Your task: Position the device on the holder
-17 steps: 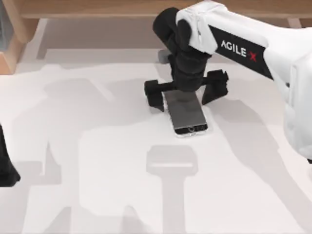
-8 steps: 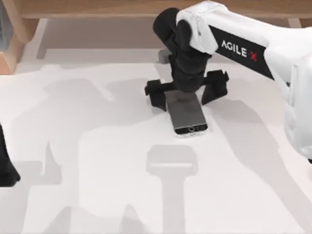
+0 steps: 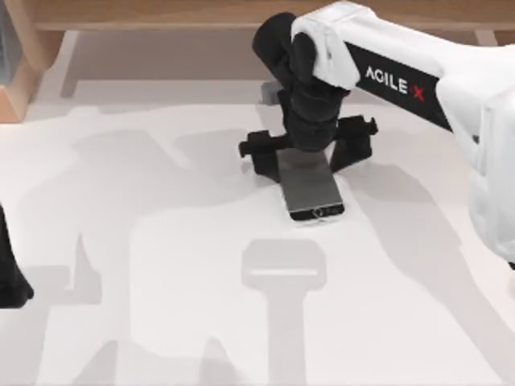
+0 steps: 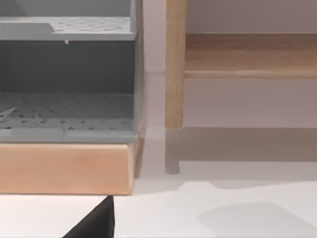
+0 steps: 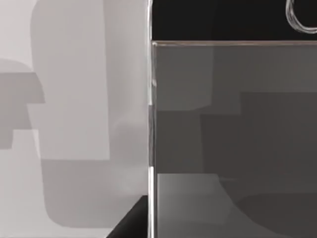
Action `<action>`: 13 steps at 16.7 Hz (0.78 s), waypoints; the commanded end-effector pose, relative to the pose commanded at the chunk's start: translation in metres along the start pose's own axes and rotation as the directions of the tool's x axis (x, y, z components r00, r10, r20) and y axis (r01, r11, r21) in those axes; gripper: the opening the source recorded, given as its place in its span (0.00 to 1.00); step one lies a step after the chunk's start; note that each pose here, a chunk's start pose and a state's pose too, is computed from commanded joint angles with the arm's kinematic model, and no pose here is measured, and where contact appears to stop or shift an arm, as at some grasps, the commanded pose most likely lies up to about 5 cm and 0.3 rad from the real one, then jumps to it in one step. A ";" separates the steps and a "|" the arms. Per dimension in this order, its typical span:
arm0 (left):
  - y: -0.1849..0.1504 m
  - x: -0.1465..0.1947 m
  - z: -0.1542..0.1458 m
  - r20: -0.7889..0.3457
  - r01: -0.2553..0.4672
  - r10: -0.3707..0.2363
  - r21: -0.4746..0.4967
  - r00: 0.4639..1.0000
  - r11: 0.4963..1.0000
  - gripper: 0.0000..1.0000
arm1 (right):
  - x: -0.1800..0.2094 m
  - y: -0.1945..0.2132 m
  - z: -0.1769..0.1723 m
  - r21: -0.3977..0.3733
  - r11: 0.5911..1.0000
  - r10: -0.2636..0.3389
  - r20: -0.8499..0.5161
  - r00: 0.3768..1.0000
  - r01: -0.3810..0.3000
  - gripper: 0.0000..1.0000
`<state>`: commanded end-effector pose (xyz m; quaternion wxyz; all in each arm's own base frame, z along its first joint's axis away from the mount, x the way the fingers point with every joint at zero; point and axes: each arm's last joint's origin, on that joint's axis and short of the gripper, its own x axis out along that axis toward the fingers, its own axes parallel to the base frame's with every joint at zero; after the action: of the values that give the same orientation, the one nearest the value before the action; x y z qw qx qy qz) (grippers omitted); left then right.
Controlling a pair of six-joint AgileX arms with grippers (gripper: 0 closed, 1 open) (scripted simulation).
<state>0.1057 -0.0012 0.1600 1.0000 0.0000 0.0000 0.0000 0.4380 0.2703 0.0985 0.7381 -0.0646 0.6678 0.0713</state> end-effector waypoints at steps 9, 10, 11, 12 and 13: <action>0.000 0.000 0.000 0.000 0.000 0.000 0.000 1.000 1.000 1.00 | -0.015 -0.001 0.001 -0.001 1.000 0.000 0.025 1.000 0.000 0.00; 0.000 0.000 0.000 0.000 0.000 0.000 0.000 1.000 1.000 1.00 | -0.016 -0.001 0.001 -0.002 1.000 0.000 0.025 1.000 0.000 0.00; 0.000 0.000 0.000 0.000 0.000 0.000 0.000 1.000 1.000 1.00 | -0.019 0.000 0.001 -0.005 1.000 0.000 0.025 1.000 0.000 0.00; 0.000 0.000 0.000 0.000 0.000 0.000 0.000 1.000 1.000 1.00 | -0.022 0.000 0.002 -0.005 1.000 0.000 0.025 1.000 0.000 0.00; 0.000 0.000 0.000 0.000 0.000 0.000 0.000 1.000 1.000 1.00 | -0.026 0.000 0.002 -0.004 1.000 0.000 0.024 1.000 0.000 0.00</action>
<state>0.1057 -0.0012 0.1600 1.0000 0.0000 0.0000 0.0000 0.4375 0.2699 0.1241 0.7460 -0.0653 0.6587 0.0732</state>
